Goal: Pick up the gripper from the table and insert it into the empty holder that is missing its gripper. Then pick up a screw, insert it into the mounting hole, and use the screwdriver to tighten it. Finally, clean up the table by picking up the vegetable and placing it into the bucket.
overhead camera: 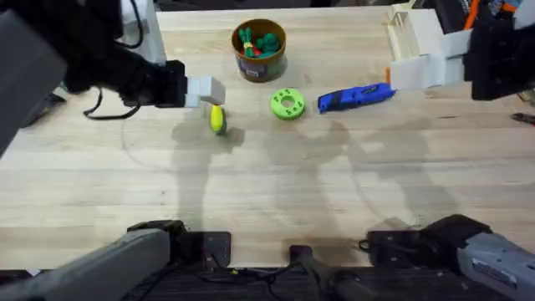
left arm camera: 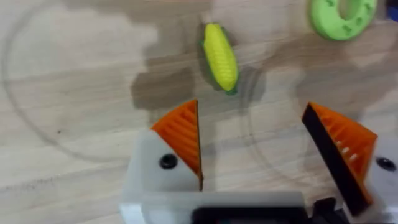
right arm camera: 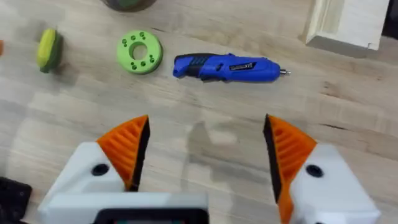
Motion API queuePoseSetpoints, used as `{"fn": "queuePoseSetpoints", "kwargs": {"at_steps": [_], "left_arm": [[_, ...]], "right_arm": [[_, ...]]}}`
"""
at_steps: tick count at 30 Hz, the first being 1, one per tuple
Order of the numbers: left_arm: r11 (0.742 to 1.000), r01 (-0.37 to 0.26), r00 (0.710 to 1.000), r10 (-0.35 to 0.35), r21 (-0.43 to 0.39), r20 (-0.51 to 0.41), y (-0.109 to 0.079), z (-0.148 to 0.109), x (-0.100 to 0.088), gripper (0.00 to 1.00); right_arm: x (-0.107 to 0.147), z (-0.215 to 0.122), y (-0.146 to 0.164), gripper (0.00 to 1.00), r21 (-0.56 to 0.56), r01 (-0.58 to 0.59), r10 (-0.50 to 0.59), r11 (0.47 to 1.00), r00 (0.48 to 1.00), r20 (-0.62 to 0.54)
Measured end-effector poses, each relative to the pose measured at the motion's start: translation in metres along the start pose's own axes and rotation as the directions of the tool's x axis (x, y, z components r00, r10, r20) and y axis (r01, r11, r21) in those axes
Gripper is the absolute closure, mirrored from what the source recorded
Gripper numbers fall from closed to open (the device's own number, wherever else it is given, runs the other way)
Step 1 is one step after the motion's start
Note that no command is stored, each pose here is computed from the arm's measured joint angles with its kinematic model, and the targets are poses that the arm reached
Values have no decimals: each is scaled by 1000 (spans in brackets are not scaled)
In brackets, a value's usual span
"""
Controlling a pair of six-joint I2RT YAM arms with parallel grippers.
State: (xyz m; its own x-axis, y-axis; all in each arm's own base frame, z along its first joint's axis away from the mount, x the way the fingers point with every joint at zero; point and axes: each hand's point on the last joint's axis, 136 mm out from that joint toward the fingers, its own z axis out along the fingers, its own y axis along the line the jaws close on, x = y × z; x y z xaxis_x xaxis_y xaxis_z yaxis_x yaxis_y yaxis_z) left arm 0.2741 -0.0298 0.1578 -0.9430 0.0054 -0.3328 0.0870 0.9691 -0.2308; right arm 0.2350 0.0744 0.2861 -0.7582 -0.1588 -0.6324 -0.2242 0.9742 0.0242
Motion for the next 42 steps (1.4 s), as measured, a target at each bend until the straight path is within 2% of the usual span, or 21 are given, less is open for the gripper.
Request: {"fn": "queuePoseSetpoints", "kwargs": {"at_steps": [4,11,18,25,26,29,32,34,36,42], "left_arm": [[993,97,992,-101,-64,-75,7,18,-8,15],[968,174,964,-205,-183,-168,0,57,-18,15],[932,235,906,-312,-275,-287,10,94,2,15],[916,245,856,-358,-316,-373,17,123,18,16],[916,247,854,-360,-316,-375,17,124,19,48],[915,249,853,-362,-317,-375,17,124,19,245],[914,254,852,-366,-317,-374,17,124,19,614],[914,254,853,-366,-317,-372,17,124,18,909],[914,254,854,-366,-317,-371,17,124,18,976],[914,255,854,-367,-316,-370,17,125,18,966]], "right_arm": [[0,0,0,33,0,-1,1,1000,1000,0],[0,0,0,33,2,-4,4,1000,1000,0],[0,0,0,32,3,-4,4,1000,1000,0],[0,0,0,31,3,-4,4,1000,1000,-1],[0,0,0,31,3,-4,4,1000,1000,0],[0,0,0,31,3,-4,4,1000,1000,-1],[0,0,0,31,3,-4,4,1000,1000,-1],[0,0,0,31,3,-4,4,1000,1000,-1],[0,0,0,31,3,-4,4,1000,1000,-1],[0,0,0,30,3,-4,4,1000,1000,-1]]}}
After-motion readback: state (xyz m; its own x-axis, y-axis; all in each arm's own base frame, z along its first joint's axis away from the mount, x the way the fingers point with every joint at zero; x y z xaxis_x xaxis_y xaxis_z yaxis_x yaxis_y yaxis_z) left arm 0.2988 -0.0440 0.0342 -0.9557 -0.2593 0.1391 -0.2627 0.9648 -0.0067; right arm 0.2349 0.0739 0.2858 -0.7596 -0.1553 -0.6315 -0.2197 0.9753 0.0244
